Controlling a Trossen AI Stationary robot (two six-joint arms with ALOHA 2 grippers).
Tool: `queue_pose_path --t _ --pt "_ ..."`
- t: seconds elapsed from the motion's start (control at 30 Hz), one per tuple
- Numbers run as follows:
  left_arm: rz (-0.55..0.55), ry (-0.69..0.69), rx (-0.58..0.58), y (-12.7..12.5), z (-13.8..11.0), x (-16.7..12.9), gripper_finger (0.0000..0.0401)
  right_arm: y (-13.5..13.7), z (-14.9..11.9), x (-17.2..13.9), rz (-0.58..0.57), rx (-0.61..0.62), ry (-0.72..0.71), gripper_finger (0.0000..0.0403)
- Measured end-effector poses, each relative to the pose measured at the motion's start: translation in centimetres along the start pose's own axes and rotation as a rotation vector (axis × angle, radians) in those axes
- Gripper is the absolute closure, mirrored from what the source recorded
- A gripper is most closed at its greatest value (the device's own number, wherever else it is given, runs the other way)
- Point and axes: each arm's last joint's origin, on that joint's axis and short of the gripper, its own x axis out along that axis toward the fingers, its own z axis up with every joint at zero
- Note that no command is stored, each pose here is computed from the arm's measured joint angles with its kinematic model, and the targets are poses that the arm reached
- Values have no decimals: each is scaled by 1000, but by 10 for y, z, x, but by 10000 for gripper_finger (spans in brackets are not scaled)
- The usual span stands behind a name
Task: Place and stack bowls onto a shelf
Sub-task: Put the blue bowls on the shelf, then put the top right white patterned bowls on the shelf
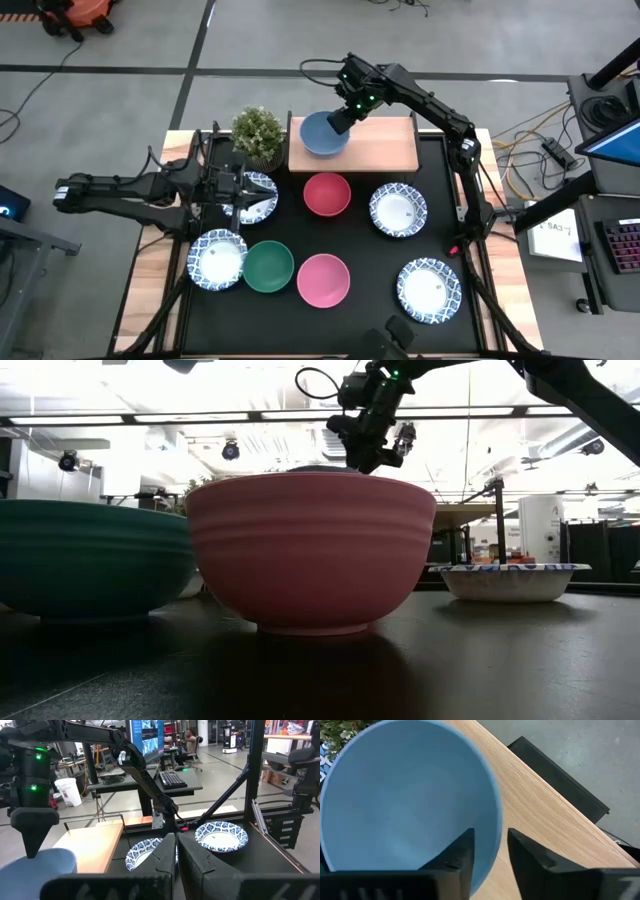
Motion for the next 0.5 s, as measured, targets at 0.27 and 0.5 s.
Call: queue_pose_path --t 0.27,0.5 --pt "0 0 -11 0 0 0 401 0 1 -2 2 6 -13 240" --pt "0 0 -29 0 0 0 401 4 -2 -37 14 -4 -100 237"
